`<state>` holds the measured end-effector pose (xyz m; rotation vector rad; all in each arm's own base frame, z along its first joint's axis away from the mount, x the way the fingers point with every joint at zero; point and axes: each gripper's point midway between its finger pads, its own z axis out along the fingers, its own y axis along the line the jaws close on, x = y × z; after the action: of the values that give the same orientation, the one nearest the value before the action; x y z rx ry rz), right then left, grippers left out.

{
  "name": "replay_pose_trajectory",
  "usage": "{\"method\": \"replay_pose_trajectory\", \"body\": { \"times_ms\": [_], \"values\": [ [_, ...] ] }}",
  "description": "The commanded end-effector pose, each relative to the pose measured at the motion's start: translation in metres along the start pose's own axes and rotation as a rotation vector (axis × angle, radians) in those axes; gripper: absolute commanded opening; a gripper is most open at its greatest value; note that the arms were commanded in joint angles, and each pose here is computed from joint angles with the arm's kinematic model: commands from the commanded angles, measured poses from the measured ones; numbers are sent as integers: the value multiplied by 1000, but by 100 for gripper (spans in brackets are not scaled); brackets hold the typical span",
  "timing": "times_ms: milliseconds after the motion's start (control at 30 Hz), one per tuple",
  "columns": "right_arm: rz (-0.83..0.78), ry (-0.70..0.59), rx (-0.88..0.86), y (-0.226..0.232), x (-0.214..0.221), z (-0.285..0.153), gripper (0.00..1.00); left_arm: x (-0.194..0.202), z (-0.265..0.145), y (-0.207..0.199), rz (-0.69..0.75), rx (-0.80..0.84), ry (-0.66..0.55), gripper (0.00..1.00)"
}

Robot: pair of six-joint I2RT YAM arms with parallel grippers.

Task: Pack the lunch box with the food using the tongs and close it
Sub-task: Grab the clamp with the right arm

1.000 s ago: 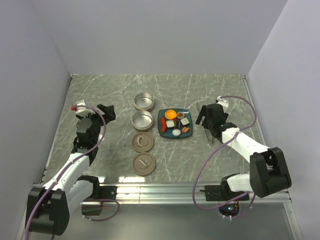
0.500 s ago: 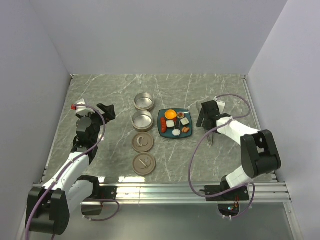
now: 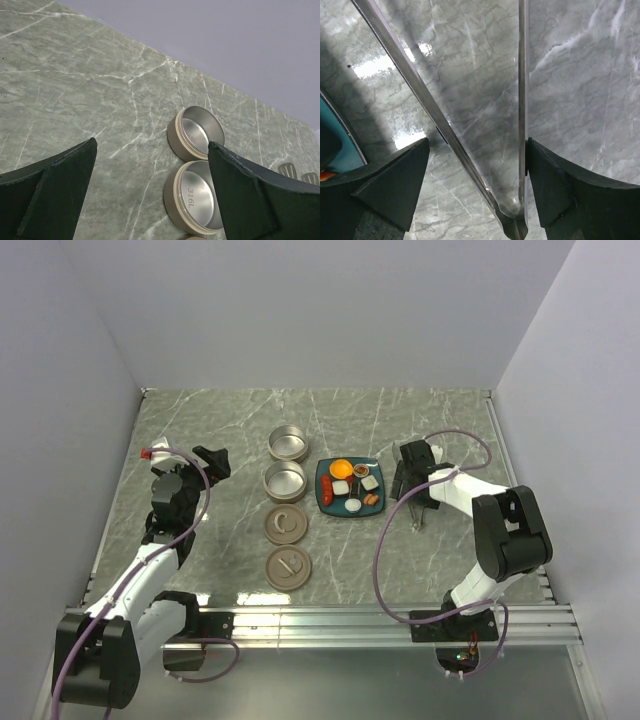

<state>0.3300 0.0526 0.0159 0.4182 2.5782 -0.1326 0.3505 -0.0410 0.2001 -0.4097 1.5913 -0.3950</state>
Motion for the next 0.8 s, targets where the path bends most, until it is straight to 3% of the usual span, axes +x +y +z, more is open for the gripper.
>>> {"method": "replay_pose_trajectory", "body": {
  "times_ms": [0, 767],
  "values": [
    [-14, -28, -27, 9, -14, -6, 86, -20, 3, -13, -12, 36, -44, 99],
    [-49, -41, -114, 38, -29, -3, 78, -20, 0, -17, -13, 64, -50, 100]
  ]
}}
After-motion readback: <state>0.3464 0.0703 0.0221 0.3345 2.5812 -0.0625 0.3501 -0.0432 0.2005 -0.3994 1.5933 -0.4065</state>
